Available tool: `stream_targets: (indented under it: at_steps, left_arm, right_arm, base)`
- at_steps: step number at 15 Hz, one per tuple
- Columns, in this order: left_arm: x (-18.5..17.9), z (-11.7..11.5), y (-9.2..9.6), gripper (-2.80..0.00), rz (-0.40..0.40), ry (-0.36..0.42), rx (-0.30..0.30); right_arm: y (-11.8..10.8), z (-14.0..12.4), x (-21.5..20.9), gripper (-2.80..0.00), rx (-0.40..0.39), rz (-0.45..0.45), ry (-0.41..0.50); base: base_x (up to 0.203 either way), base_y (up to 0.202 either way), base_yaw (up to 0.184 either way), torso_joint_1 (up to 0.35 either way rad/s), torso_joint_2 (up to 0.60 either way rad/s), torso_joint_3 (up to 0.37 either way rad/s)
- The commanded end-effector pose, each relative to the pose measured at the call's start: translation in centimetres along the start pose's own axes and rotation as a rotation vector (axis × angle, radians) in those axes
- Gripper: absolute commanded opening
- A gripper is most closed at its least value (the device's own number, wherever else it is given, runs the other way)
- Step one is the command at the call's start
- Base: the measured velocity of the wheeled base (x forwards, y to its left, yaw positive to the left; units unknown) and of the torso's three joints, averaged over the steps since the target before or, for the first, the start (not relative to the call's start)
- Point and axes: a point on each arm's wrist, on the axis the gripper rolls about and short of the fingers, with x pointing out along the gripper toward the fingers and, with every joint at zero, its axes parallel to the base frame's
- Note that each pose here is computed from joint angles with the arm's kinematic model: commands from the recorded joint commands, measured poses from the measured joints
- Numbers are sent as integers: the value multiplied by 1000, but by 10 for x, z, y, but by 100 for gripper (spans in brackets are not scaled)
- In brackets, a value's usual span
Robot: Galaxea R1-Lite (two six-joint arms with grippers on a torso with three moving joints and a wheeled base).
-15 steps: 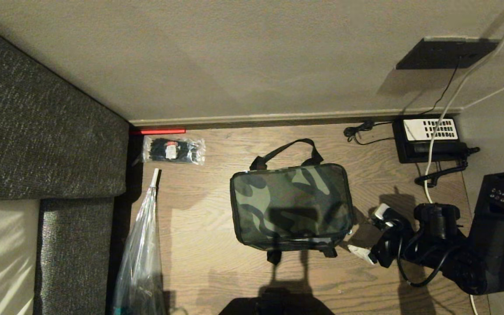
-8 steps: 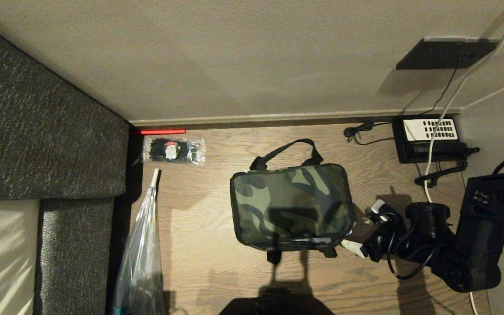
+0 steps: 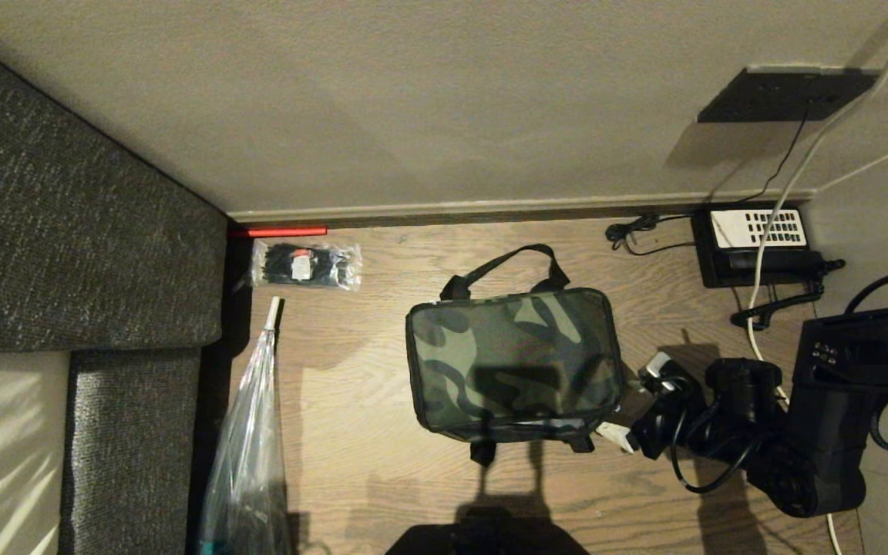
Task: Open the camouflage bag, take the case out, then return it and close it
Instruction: Open the top of the storage box
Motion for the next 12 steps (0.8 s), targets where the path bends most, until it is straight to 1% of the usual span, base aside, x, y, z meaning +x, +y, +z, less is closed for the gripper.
stream_targets:
  at_steps: [1,3,5,10,12]
  left_arm:
    - [0,-1,0,-280,1,3,0]
    - [0,-1,0,-280,1,3,0]
    - [0,-1,0,-280,1,3,0]
    - [0,-1,0,-280,1,3,0]
    - [0,-1,0,-280,1,3,0]
  right_arm:
    - [0,-3,2,0,-51,11,-1]
    - [1,-4,4,0,-84,16,-6]
    - [0,-5,6,0,-85,21,-11]
    - [-3,-5,10,0,-104,4,-59]
    - [-2,-7,9,0,-97,6,-49]
  base:
    - [0,0,0,0,0,0]
    - [0,0,0,0,0,0]
    - [0,0,0,0,0,0]
    - [0,0,0,0,0,0]
    - [0,0,0,0,0,0]
